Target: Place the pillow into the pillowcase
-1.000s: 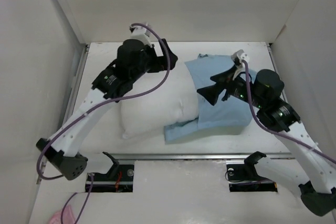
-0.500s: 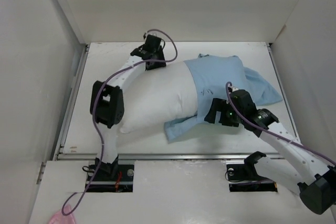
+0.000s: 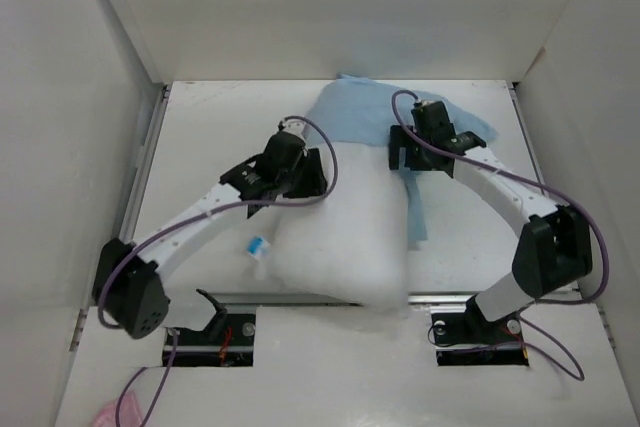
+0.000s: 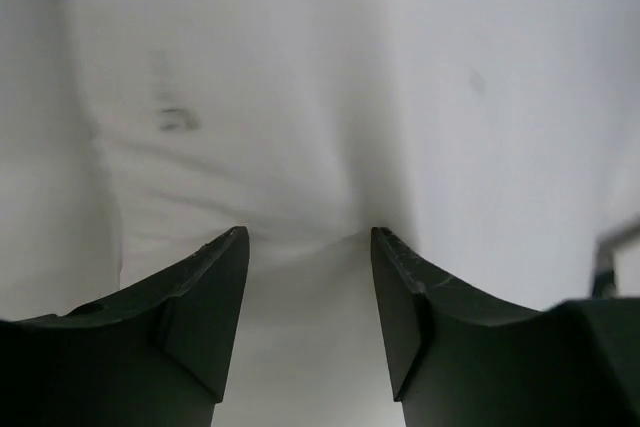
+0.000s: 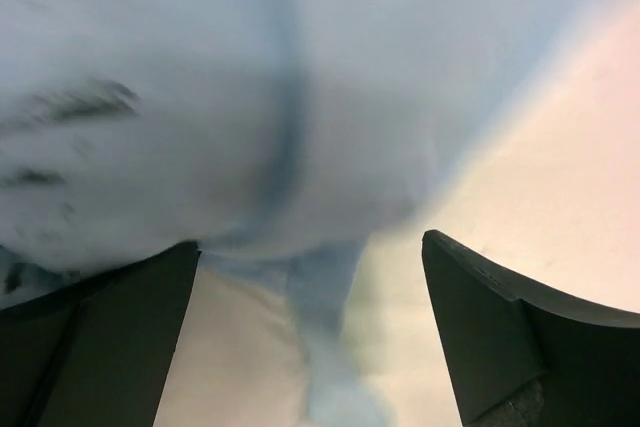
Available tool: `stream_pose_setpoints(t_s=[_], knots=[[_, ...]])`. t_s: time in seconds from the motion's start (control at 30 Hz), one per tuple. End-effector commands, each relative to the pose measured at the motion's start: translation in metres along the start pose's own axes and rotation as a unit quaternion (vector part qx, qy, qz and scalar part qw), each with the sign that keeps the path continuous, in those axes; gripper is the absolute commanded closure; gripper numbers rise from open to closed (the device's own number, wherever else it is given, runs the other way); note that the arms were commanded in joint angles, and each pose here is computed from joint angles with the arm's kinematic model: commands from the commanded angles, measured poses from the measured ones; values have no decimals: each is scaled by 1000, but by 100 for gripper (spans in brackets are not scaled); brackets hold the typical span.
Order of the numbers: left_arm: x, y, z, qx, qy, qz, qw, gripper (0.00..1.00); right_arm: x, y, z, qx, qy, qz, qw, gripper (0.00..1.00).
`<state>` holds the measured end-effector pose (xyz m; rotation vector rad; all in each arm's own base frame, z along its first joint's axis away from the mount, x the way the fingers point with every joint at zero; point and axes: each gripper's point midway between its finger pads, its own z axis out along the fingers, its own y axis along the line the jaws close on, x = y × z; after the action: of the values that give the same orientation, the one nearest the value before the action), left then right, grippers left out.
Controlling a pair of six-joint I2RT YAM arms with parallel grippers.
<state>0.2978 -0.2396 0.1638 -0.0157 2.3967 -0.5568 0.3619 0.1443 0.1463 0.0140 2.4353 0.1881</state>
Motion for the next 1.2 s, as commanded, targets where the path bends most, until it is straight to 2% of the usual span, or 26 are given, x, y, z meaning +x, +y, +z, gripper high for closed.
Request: stream_pose_setpoints(t_s=[0.0,0.07,0.13,0.2,0.23,0.27,0.3,0.4,0.47,0.53,0.57,0.63,0.67,0.7,0.87,0.93,0.97,1.0,1.07,1.13,1.17], knots=[[43,-64,-47,145,54,12,988,50,-84,9,-20,-10,-111,0,994,0],[34,-62,-64,147,30,11,989,44,-91,-13,-38,40,-128,9,991,0],[15,-58,-73,126,-8,13,992,22,-93,-27,-78,59,-154,16,986,0],[4,-51,-76,103,-33,10,994,3,-83,-18,-101,32,-161,9,986,0],[-8,-38,-74,66,-57,-7,996,0,-83,-6,-125,-2,-183,6,983,0],[-10,-26,-69,40,-55,-29,997,0,-77,8,-134,-30,-184,-18,982,0],[-18,-5,-67,2,-59,-49,997,0,-57,46,-142,-90,-169,-65,979,0],[-23,37,-58,-71,-65,-88,991,0,-23,115,-163,-190,-168,-162,954,0],[-4,57,-50,-91,-43,-96,990,0,-6,137,-147,-201,-142,-210,946,0],[1,71,-49,-97,-47,-117,987,0,10,161,-137,-223,-117,-248,936,0],[19,84,-44,-113,-32,-132,984,0,29,171,-112,-220,-79,-270,934,0],[27,97,-45,-122,-36,-149,981,0,44,188,-96,-225,-56,-301,925,0],[41,106,-42,-132,-23,-148,980,0,43,192,-89,-200,-57,-309,928,0],[44,109,-40,-133,-20,-160,978,0,56,191,-60,-172,-27,-321,931,0],[57,119,-43,-139,-19,-172,975,0,76,175,17,-58,-3,-328,943,0],[60,123,-44,-146,-20,-171,974,0,87,160,51,-16,28,-314,949,48],[58,121,-46,-142,-25,-176,974,0,93,157,59,-17,43,-308,950,77],[56,126,-47,-150,-32,-178,972,0,101,153,65,-20,59,-301,952,100],[54,125,-48,-147,-36,-179,972,0,100,155,68,-37,62,-298,952,100],[44,117,-48,-129,-48,-176,975,0,74,169,49,-60,27,-290,955,100],[44,112,-44,-117,-41,-172,977,0,52,173,25,-70,-7,-283,956,100]])
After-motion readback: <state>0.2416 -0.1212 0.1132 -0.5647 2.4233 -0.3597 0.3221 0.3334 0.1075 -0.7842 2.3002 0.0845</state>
